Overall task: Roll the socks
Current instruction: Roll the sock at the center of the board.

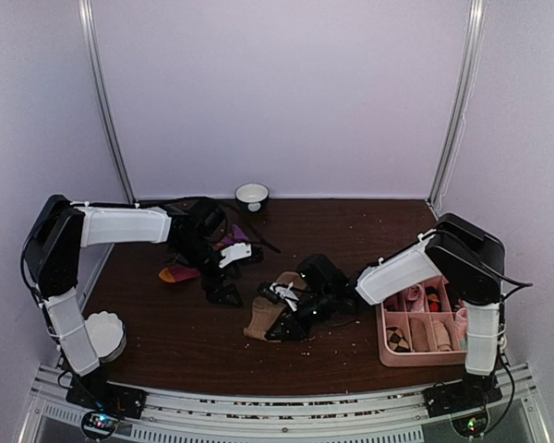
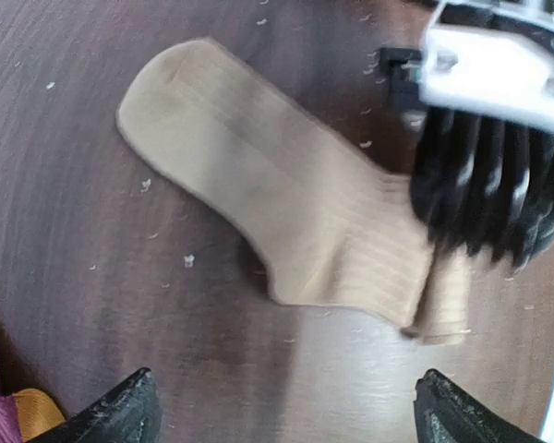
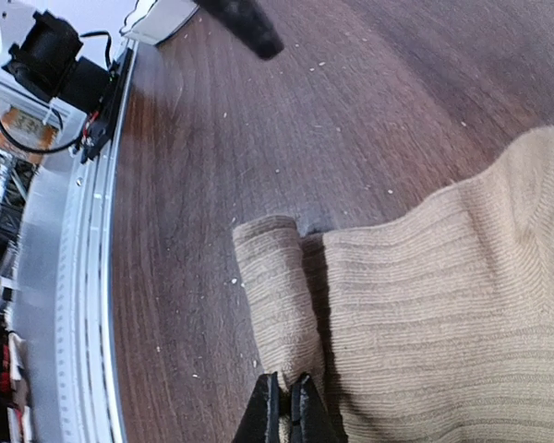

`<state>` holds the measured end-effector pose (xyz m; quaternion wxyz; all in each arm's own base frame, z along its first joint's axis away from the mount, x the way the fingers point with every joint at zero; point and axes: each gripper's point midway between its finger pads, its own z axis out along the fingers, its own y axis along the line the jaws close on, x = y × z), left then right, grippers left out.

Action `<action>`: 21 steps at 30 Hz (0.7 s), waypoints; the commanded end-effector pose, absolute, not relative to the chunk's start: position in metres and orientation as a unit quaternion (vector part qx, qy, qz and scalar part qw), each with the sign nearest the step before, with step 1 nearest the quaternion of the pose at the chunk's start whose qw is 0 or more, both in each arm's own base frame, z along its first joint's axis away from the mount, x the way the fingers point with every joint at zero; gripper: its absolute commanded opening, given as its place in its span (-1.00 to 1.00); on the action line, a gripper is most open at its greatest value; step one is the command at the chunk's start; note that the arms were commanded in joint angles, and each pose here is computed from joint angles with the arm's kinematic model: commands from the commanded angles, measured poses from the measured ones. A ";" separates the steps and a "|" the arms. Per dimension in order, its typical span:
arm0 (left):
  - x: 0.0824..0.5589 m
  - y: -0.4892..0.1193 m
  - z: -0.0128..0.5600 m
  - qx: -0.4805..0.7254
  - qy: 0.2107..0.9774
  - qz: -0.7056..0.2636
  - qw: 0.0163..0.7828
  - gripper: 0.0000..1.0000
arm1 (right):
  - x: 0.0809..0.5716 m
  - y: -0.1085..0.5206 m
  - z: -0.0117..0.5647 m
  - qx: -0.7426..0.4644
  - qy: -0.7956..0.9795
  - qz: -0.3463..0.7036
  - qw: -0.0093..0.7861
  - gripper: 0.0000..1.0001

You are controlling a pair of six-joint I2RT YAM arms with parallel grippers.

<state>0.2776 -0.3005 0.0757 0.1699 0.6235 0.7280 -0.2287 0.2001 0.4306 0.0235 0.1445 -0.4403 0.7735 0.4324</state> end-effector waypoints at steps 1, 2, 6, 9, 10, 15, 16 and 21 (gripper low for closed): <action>0.249 -0.305 0.081 0.668 0.680 -0.234 0.193 0.96 | 0.188 0.377 -0.047 -0.353 0.860 0.368 0.019 -1.00; 0.238 -0.308 0.081 0.692 0.657 -0.220 0.201 0.96 | 0.189 0.375 -0.050 -0.346 0.862 0.369 0.014 -1.00; 0.213 -0.317 0.063 0.749 0.611 -0.178 0.183 0.82 | 0.191 0.368 -0.058 -0.328 0.871 0.367 -0.004 -1.00; 0.204 -0.326 0.052 0.765 0.595 -0.175 0.176 0.69 | 0.191 0.366 -0.061 -0.323 0.873 0.365 -0.007 -1.00; 0.204 -0.330 0.051 0.767 0.592 -0.173 0.178 0.69 | 0.192 0.365 -0.062 -0.321 0.874 0.365 -0.007 -1.00; 0.201 -0.339 0.038 0.784 0.580 -0.136 0.177 0.67 | 0.193 0.364 -0.063 -0.316 0.876 0.365 -0.010 -1.00; 0.201 -0.341 0.038 0.785 0.576 -0.133 0.184 0.64 | 0.193 0.364 -0.063 -0.316 0.875 0.366 -0.011 -1.00; 0.210 -0.349 0.030 0.781 0.583 -0.117 0.189 0.33 | 0.195 0.367 -0.060 -0.310 0.874 0.375 -0.011 -1.00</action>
